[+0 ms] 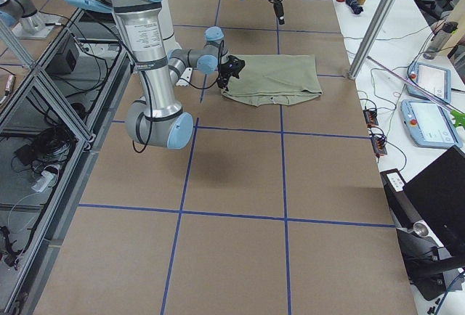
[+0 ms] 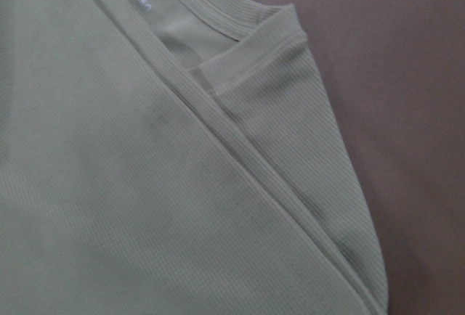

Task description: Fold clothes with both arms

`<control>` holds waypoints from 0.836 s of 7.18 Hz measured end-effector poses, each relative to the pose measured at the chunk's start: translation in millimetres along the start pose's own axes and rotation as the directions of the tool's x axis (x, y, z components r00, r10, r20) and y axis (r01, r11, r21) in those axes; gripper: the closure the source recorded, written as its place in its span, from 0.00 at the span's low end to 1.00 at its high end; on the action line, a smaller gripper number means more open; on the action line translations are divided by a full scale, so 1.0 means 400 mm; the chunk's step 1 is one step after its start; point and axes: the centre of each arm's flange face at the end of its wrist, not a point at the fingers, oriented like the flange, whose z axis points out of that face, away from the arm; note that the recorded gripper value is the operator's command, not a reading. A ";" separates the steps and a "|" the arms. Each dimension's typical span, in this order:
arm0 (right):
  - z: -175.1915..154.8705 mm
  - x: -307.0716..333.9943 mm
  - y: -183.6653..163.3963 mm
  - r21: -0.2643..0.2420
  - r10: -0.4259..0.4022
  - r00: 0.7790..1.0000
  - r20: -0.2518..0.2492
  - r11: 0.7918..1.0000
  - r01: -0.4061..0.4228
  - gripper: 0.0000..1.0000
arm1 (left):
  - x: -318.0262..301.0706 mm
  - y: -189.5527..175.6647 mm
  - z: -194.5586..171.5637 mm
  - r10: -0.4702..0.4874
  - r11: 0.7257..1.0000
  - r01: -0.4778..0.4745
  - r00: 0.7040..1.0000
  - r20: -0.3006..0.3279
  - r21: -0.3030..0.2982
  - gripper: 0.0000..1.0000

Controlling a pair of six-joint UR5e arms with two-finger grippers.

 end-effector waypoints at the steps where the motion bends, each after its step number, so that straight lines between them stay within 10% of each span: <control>1: 0.011 0.038 0.011 0.007 0.046 0.999 -0.017 0.999 -0.045 0.01 | 0.002 0.001 0.000 0.001 1.000 -0.001 1.000 -0.001 0.004 0.55; 6: 0.030 0.079 0.008 0.019 0.104 0.994 -0.042 0.994 -0.103 0.47 | 0.009 0.001 -0.003 0.007 1.000 -0.007 1.000 -0.005 0.014 0.55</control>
